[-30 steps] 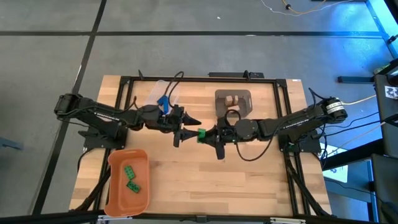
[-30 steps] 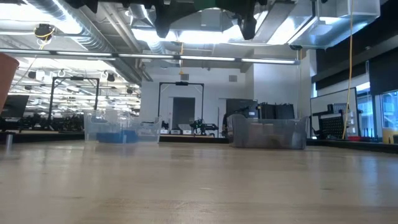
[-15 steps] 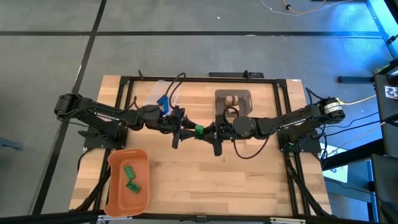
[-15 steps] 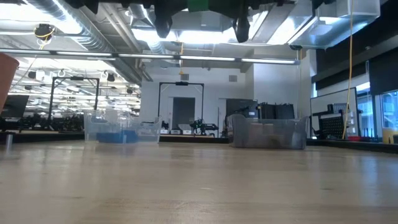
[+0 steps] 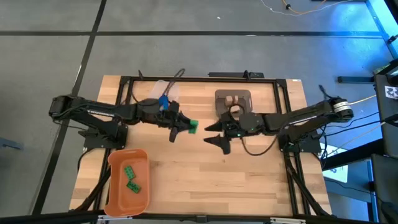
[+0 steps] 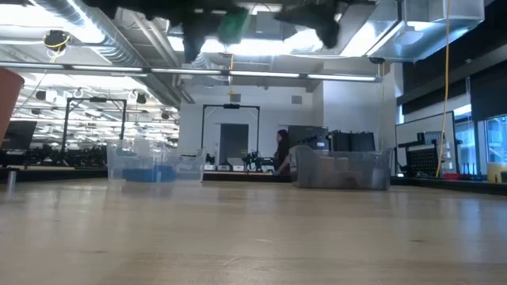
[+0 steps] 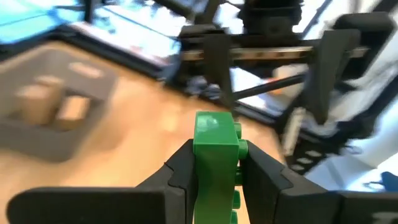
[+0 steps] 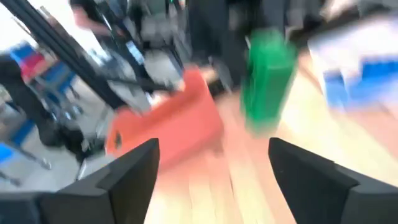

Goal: Sort & place blocks by color
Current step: Put the green game piece into the orange bin

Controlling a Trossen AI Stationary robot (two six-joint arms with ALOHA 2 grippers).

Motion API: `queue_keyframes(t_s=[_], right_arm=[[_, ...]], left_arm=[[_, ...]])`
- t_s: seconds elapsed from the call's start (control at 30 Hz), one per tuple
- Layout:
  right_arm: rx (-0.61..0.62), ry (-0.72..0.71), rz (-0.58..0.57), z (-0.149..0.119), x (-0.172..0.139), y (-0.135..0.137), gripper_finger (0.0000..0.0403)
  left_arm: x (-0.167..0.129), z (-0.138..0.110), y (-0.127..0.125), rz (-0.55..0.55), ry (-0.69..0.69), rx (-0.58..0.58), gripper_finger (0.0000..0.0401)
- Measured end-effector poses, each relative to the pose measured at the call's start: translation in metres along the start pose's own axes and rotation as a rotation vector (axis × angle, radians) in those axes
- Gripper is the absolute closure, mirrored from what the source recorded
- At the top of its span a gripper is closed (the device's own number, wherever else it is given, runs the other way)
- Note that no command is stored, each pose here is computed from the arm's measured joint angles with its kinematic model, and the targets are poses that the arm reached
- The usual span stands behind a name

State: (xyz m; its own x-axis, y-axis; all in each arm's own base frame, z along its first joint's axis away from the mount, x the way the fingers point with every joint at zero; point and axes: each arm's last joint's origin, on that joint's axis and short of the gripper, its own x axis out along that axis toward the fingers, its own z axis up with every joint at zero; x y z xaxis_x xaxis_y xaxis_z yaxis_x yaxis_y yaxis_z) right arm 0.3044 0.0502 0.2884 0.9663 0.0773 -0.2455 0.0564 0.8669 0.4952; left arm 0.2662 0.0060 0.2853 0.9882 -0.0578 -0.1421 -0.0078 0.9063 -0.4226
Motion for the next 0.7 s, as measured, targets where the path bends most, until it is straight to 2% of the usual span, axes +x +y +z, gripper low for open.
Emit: queue_keyframes(t_s=[0.13, 0.23, 0.33, 0.47, 0.57, 0.7], right_arm=[[0.026, 0.134, -0.104, 0.0, -0.03, -0.005, 0.0094], [0.045, 0.221, -0.224, -0.003, -0.052, -0.011, 0.0095], [0.05, 0.29, -0.311, -0.009, -0.069, -0.013, 0.0096], [0.024, 0.327, -0.379, -0.015, -0.078, -0.014, 0.0096], [0.015, 0.333, -0.383, -0.016, -0.078, -0.014, 0.0096], [0.013, 0.339, -0.388, -0.016, -0.077, -0.014, 0.0096]], left_arm=[[-0.029, 0.011, 0.006, 0.097, 0.026, 0.024, 0.0319], [-0.054, 0.008, 0.005, 0.168, 0.113, 0.003, 0.0319], [-0.073, -0.004, -0.006, 0.135, 0.256, -0.07, 0.0319], [-0.092, -0.016, -0.041, 0.03, 0.456, -0.147, 0.0319], [-0.104, -0.018, -0.075, -0.024, 0.593, -0.174, 0.0319], [-0.117, -0.029, -0.116, 0.026, 0.83, -0.106, 0.0319]])
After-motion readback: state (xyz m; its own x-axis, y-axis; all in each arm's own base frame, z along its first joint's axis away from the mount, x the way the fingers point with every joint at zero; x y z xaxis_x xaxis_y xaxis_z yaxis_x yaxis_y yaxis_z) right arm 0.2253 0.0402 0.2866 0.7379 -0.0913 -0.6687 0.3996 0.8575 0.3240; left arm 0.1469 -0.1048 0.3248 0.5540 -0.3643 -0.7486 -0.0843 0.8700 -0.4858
